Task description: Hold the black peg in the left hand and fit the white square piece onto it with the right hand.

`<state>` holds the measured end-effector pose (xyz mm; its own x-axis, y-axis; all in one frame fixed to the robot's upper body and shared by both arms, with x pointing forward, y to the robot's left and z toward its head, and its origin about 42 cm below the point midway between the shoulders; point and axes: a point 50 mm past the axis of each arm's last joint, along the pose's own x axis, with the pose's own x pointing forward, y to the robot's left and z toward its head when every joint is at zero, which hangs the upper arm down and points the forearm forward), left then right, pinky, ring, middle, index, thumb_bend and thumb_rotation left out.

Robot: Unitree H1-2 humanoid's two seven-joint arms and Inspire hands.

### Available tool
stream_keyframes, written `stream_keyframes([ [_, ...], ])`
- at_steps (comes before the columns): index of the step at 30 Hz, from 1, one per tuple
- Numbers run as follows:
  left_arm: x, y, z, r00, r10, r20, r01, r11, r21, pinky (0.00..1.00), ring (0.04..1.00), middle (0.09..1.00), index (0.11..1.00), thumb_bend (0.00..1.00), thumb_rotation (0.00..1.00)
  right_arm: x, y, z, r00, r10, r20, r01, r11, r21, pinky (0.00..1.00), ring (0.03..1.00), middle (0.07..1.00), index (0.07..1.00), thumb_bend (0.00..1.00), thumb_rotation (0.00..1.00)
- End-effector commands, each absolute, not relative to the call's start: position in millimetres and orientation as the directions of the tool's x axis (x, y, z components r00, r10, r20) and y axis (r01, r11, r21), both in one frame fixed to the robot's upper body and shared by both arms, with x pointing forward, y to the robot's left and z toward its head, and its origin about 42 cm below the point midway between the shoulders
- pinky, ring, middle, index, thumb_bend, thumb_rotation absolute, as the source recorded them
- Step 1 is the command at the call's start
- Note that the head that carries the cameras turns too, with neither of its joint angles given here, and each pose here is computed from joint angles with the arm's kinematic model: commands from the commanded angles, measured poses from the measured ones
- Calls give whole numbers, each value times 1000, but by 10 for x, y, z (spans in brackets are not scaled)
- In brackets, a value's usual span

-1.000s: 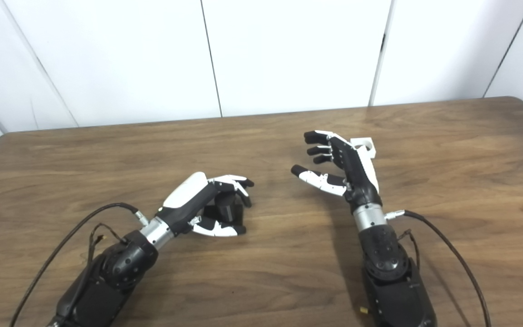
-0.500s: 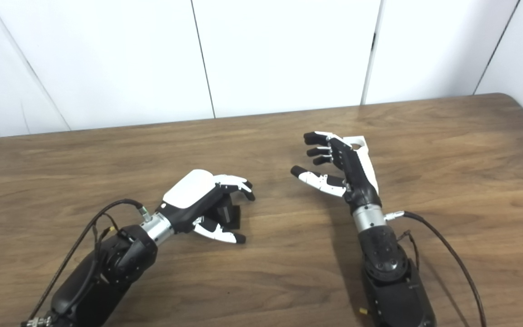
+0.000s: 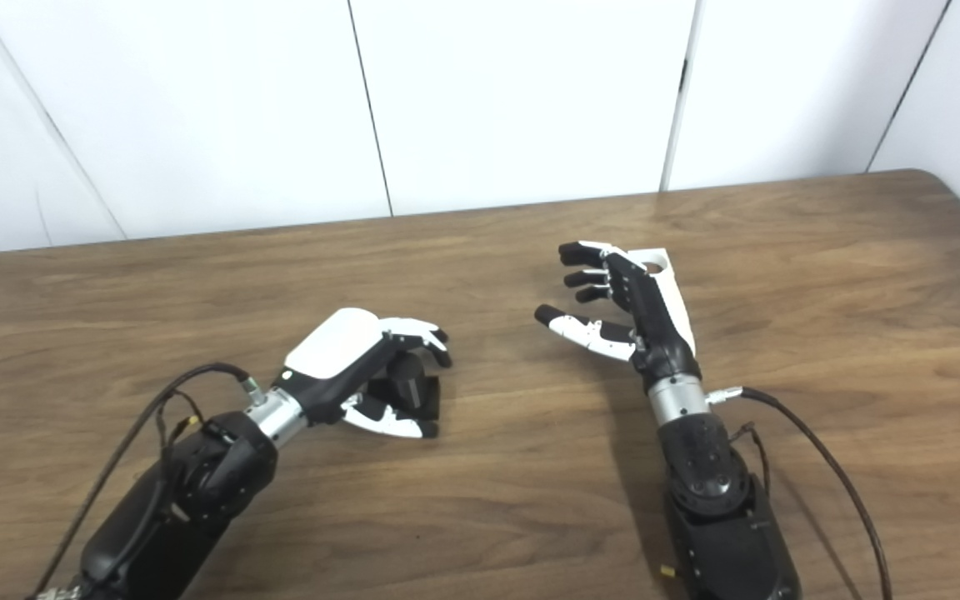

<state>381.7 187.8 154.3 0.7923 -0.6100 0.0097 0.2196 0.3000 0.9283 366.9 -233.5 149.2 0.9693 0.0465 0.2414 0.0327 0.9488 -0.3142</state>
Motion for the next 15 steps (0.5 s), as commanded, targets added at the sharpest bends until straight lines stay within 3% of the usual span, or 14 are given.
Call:
stream_keyframes([
  [1,3853,2240,1516,852,-518,-76,228,237,944,622,774,809,618,779,292,3784,-2314,1738,942,59,331,45,953,-299,591,664,731,709,641,230],
  [9,3854,2353,1697,868,-493,-52,199,251,947,601,766,807,617,782,275,3801,-2315,1752,943,63,326,37,956,-292,609,673,737,712,637,222],
  [15,3869,2394,1692,880,-462,-110,218,188,958,620,772,801,606,810,213,3797,-2302,1784,940,67,334,36,956,-293,601,672,742,714,630,209],
])
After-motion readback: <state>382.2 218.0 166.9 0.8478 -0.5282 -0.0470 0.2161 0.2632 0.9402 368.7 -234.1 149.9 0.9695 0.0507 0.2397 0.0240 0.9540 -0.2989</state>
